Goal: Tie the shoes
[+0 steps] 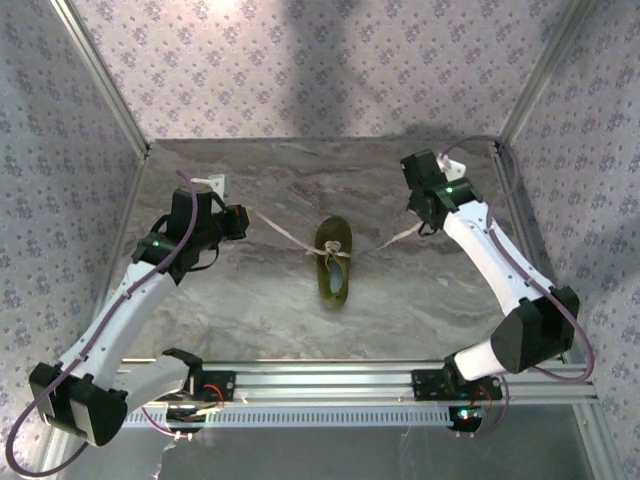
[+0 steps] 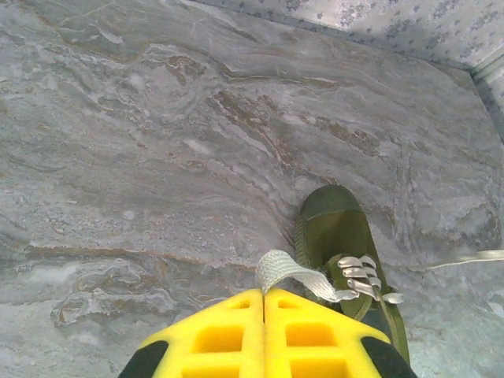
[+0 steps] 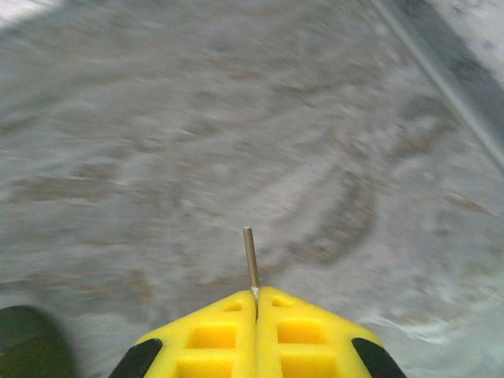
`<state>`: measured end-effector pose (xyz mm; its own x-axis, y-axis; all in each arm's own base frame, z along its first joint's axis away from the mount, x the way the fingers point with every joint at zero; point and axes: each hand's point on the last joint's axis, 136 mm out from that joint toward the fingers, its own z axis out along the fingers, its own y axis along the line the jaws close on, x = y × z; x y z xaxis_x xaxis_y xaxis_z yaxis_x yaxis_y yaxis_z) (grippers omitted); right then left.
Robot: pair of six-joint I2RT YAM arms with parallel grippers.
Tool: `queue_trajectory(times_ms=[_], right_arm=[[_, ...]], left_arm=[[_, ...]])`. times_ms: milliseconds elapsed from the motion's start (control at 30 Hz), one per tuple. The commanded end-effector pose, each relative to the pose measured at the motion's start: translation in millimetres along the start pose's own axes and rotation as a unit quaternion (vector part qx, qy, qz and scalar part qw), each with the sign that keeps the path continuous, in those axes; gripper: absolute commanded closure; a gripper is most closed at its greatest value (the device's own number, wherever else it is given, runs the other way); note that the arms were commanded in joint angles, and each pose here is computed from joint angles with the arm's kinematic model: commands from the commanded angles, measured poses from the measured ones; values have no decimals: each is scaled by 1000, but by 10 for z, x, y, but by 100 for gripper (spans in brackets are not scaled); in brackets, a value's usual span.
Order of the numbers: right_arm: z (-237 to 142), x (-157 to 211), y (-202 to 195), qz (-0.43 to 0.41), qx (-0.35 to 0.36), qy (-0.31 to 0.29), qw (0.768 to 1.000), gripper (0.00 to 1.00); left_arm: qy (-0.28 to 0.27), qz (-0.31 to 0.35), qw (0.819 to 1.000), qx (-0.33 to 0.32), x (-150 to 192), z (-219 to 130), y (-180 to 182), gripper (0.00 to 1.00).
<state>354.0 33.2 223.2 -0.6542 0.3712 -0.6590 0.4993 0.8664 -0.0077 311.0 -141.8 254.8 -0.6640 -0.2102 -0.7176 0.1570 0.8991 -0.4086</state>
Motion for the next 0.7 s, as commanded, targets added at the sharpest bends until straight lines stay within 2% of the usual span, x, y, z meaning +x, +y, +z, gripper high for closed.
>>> queue_trajectory(times_ms=[0,67,233,433,667], right_arm=[[216,137,-382,34,36,40,998,100],[275,118,-288,36,17,48,998,100],[149,-33,289,18,-69,34,997,100],[-159,-94,1092,-22,-155,22,987,100],[-435,175,1941,-83,-219,36,972,100]], left_arm=[[13,22,999,34,44,0,-142,100],[22,38,998,51,82,35,-246,100],[25,75,993,83,144,23,-466,100],[-9,57,997,60,169,-76,-326,100],[-26,38,997,68,238,-177,-287,100]])
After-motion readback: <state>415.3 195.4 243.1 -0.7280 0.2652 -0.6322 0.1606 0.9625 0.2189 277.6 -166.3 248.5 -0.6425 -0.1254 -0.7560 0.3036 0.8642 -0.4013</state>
